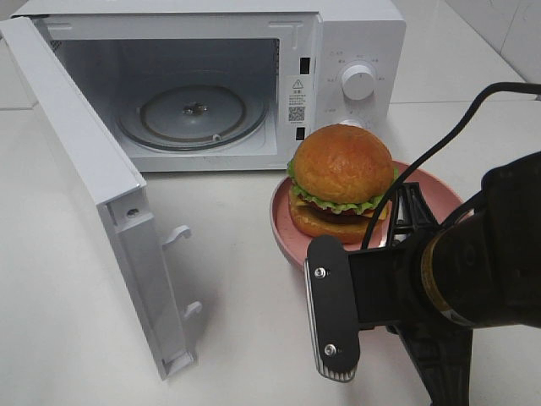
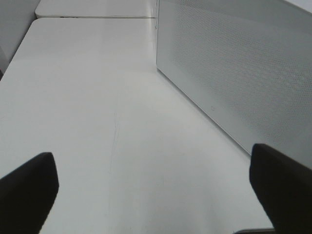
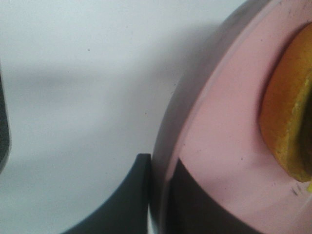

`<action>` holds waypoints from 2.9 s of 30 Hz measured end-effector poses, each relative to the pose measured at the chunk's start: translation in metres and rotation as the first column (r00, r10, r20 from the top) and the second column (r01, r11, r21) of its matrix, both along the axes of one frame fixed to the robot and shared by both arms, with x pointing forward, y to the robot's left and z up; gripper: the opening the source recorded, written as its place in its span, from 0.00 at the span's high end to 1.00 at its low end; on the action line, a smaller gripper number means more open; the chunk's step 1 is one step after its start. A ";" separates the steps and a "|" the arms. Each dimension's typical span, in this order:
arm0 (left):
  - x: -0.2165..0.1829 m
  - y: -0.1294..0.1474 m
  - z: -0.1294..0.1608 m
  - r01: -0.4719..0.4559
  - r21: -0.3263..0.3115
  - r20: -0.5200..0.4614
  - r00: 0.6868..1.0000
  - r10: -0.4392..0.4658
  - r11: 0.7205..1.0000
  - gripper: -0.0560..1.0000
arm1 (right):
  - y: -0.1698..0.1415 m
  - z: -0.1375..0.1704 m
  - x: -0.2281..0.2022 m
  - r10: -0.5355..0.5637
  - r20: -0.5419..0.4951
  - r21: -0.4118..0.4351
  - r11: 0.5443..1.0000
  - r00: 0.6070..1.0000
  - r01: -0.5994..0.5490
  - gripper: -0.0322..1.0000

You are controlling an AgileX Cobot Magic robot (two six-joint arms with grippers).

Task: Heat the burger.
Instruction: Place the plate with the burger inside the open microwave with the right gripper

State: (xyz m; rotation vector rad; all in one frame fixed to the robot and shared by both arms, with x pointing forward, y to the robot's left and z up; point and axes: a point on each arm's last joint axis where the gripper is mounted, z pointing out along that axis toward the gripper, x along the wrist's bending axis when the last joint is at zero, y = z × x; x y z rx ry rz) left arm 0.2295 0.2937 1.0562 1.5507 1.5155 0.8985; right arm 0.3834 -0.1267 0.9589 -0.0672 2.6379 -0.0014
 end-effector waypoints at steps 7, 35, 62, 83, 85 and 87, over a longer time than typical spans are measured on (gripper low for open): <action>0.000 0.000 0.000 0.000 0.000 0.000 1.000 0.000 1.000 0.01 | 0.000 0.000 0.000 0.164 -0.003 -0.083 0.983 0.986 -0.164 0.90; 0.000 0.000 0.000 0.000 0.000 0.000 1.000 0.000 1.000 0.01 | -0.025 0.022 0.035 0.346 -0.056 -0.067 0.935 0.937 -0.349 0.90; 0.000 0.000 0.000 0.000 0.000 0.000 1.000 0.000 1.000 0.01 | -0.037 0.045 0.068 0.463 0.011 -0.021 0.886 0.886 -0.463 0.90; 0.000 0.000 0.000 0.000 0.000 0.000 1.000 0.000 1.000 0.01 | -0.002 0.025 0.071 0.529 0.046 0.023 0.847 0.847 -0.531 0.90; 0.000 0.000 0.000 0.000 0.000 0.000 1.000 0.000 1.000 0.01 | 0.002 0.025 0.073 0.534 0.042 0.022 0.844 0.844 -0.536 0.90; 0.000 0.000 0.000 0.000 0.000 0.000 1.000 0.000 1.000 0.01 | 0.004 0.024 0.075 0.536 0.041 0.022 0.843 0.843 -0.537 0.90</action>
